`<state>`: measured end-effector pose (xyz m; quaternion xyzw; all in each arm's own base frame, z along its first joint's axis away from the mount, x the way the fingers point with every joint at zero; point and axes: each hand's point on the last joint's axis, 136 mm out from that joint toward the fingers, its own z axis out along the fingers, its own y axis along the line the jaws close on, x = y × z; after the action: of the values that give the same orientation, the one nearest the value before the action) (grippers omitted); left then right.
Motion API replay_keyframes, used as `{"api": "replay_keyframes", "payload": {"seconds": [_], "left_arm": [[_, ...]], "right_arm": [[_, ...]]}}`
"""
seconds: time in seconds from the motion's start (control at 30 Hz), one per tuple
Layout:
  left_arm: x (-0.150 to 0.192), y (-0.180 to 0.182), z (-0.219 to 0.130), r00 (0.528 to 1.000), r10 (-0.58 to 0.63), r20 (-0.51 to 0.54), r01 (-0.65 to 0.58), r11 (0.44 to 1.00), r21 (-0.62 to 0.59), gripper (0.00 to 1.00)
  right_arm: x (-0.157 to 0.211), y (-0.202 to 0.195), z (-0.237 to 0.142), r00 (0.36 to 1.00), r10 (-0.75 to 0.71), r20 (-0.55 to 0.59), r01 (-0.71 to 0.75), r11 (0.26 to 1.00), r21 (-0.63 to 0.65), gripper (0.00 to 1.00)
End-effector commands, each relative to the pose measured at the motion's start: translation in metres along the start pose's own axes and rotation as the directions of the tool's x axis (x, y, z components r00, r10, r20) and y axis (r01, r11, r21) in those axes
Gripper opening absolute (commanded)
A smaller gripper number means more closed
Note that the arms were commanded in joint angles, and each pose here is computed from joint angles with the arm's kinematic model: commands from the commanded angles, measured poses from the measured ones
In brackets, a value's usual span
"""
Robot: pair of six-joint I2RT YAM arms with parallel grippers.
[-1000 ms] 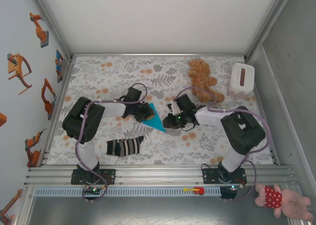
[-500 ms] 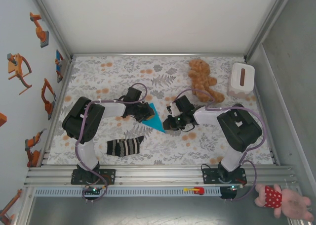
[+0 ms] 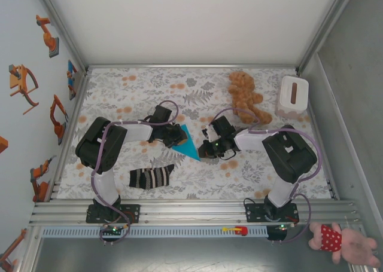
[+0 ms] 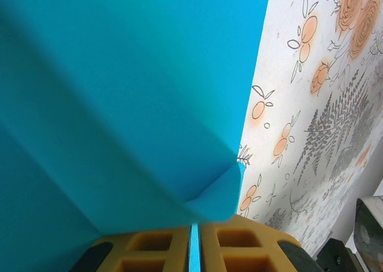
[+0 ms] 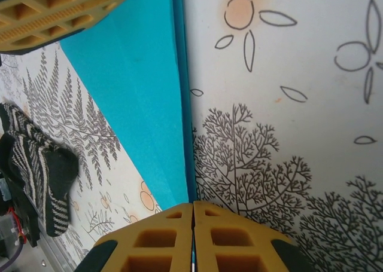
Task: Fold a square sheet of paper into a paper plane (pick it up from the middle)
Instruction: Fourth fold the wing at the center of the table.
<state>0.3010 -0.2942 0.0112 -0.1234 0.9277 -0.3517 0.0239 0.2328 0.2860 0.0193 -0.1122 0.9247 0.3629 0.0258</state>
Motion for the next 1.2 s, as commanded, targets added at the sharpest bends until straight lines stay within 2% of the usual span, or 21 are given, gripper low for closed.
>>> {"api": "replay_keyframes", "payload": {"seconds": [0.0, 0.17, 0.5, 0.77, 1.17], "left_arm": [[0.013, 0.058, 0.012, 0.995, -0.095, -0.019, 0.091, 0.98, -0.177, 0.13], [0.013, 0.057, 0.011, 0.996, -0.091, -0.021, 0.085, 0.981, -0.175, 0.13], [0.014, 0.058, 0.012, 0.995, -0.094, -0.028, 0.087, 0.98, -0.179, 0.13], [0.016, 0.068, 0.011, 0.993, -0.12, -0.023, 0.112, 0.969, -0.222, 0.12], [0.017, 0.084, 0.013, 0.988, -0.157, -0.008, 0.149, 0.951, -0.271, 0.12]], "right_arm": [[-0.002, 0.009, -0.013, 0.999, -0.031, 0.023, 0.03, 1.0, 0.004, 0.09], [-0.027, 0.035, -0.027, 0.99, -0.086, 0.109, 0.091, 0.995, -0.045, 0.1], [-0.037, 0.04, 0.004, 0.997, -0.071, 0.029, 0.074, 0.993, -0.094, 0.04], [-0.018, 0.021, 0.019, 0.998, -0.031, -0.047, 0.028, 0.997, -0.07, 0.02], [0.022, -0.002, 0.016, 0.992, 0.004, -0.125, -0.007, 1.0, -0.02, 0.01]]}}
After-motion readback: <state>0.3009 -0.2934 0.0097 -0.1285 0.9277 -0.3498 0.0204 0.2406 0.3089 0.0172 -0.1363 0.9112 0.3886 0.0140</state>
